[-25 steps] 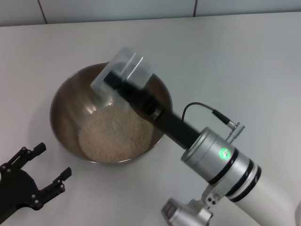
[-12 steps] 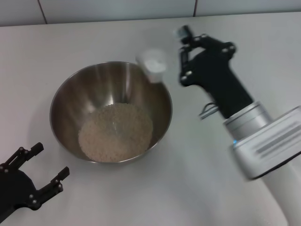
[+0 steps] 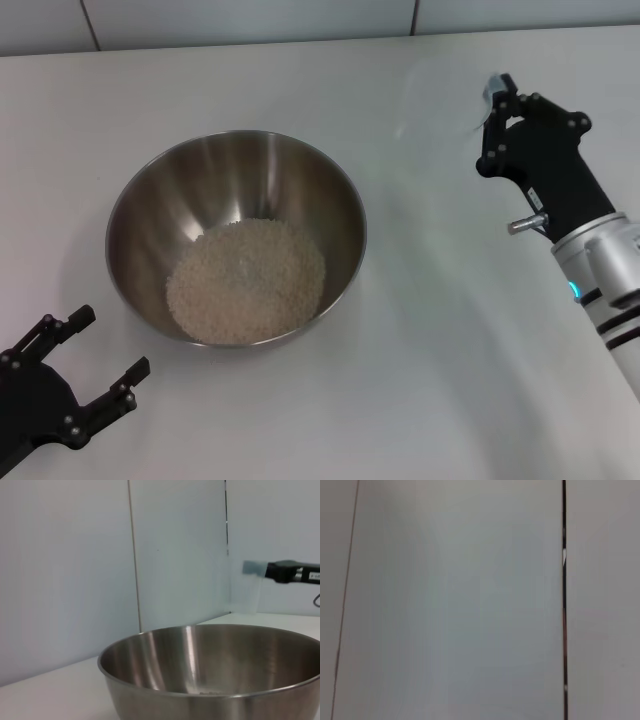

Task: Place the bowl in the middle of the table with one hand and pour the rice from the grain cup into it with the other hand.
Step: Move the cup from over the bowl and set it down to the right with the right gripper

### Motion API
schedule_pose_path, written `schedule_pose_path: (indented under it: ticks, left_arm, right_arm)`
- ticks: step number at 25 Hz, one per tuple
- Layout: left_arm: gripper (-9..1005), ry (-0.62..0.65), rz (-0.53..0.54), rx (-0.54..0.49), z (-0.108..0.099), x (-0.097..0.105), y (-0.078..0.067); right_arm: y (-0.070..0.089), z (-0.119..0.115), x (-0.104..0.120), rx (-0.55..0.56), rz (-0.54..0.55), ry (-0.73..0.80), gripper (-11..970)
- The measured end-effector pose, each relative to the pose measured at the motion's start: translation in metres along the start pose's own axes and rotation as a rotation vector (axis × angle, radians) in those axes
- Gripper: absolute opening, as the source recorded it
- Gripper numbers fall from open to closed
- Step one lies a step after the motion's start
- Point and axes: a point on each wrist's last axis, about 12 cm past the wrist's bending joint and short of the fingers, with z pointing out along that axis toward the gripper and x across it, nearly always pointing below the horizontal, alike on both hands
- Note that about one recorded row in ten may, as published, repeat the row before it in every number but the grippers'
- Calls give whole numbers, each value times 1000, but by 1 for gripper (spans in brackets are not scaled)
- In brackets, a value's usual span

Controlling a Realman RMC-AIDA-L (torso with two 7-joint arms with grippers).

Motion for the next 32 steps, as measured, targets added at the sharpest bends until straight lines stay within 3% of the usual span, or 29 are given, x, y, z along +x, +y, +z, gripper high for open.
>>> schedule_pose_path:
  ticks: [10,32]
  left_arm:
    - [829,-1,3,1,0,0,1]
    - [829,-1,6,5,2,-1,1]
  right_arm:
    - [3,19,15,-67,-37,163,98]
    - [16,30,23,-174,-91,260,124]
